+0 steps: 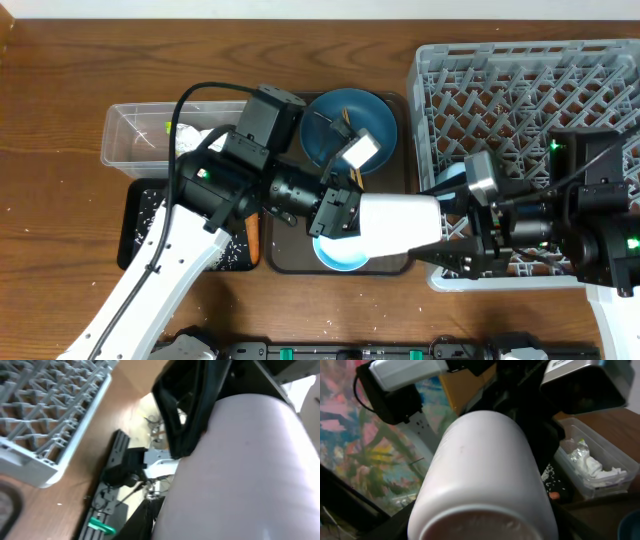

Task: Sort waste into correct bins and load items into the dishwasher rack
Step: 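Close the right gripper on the pink cup held by the left, then open the left gripper and carry the pink cup over the rack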

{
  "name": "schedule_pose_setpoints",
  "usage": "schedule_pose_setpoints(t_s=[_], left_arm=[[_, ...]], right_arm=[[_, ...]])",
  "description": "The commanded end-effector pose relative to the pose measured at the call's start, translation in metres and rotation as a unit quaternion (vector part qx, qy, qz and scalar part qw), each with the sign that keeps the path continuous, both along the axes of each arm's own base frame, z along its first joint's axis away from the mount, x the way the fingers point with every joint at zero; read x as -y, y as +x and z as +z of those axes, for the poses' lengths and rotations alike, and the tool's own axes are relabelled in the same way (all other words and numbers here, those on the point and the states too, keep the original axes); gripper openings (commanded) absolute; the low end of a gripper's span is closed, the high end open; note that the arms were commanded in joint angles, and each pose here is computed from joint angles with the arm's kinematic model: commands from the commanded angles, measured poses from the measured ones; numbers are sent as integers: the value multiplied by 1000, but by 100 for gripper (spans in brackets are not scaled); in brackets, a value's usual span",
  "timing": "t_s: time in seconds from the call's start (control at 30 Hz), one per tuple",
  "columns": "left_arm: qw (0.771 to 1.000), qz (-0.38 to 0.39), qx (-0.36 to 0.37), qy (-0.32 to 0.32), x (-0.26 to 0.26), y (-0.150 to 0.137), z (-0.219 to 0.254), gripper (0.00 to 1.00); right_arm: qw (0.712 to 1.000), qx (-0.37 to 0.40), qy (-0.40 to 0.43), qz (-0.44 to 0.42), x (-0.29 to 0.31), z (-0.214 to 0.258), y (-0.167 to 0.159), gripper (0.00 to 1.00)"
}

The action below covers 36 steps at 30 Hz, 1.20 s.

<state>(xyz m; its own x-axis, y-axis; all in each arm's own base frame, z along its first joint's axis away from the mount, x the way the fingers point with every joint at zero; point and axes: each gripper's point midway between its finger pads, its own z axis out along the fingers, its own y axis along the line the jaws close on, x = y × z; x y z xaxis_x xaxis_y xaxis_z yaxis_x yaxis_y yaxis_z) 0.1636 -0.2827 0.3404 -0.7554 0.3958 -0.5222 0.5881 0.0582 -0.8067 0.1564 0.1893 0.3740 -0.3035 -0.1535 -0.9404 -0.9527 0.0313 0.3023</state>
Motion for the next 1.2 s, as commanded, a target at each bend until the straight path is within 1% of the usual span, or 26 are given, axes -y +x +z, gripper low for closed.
schedule_pose_setpoints(t_s=[0.0,0.03,0.27,0.47,0.57,0.77,0.83,0.9,0.97,1.0,1.03,1.07,1.17], left_arm=[[999,27,30,35,-1,11,-14,17],[998,33,33,41,-1,14,-16,21],[991,76,61,90,-6,31,-33,23],[973,145,77,161,-18,56,-53,27],[962,175,88,191,-25,67,-61,28],[949,198,99,223,-34,75,-70,29],[947,202,100,230,-36,76,-72,28],[943,207,101,239,-38,77,-74,29],[938,215,105,252,-43,79,-78,28],[933,221,107,261,-46,81,-80,29],[931,223,108,266,-47,82,-81,29],[929,227,108,273,-49,82,-83,29],[926,229,108,281,-52,82,-85,29]], right_arm=[[1000,-29,10,6,-3,7,-3,62],[1000,-31,6,2,-3,6,-1,63],[999,-38,-18,-20,-2,-2,6,62],[989,-75,-88,-93,6,-27,26,62],[978,-94,-124,-137,14,-39,38,62],[935,-140,-199,-259,40,-67,66,60],[911,-153,-226,-308,55,-76,76,58],[879,-166,-255,-366,73,-87,86,57],[837,-182,-283,-431,95,-96,94,55],[805,-193,-302,-473,111,-103,97,53],[786,-200,-312,-496,120,-106,97,52],[757,-207,-325,-527,134,-110,97,51],[697,-218,-358,-581,161,-118,91,49]])
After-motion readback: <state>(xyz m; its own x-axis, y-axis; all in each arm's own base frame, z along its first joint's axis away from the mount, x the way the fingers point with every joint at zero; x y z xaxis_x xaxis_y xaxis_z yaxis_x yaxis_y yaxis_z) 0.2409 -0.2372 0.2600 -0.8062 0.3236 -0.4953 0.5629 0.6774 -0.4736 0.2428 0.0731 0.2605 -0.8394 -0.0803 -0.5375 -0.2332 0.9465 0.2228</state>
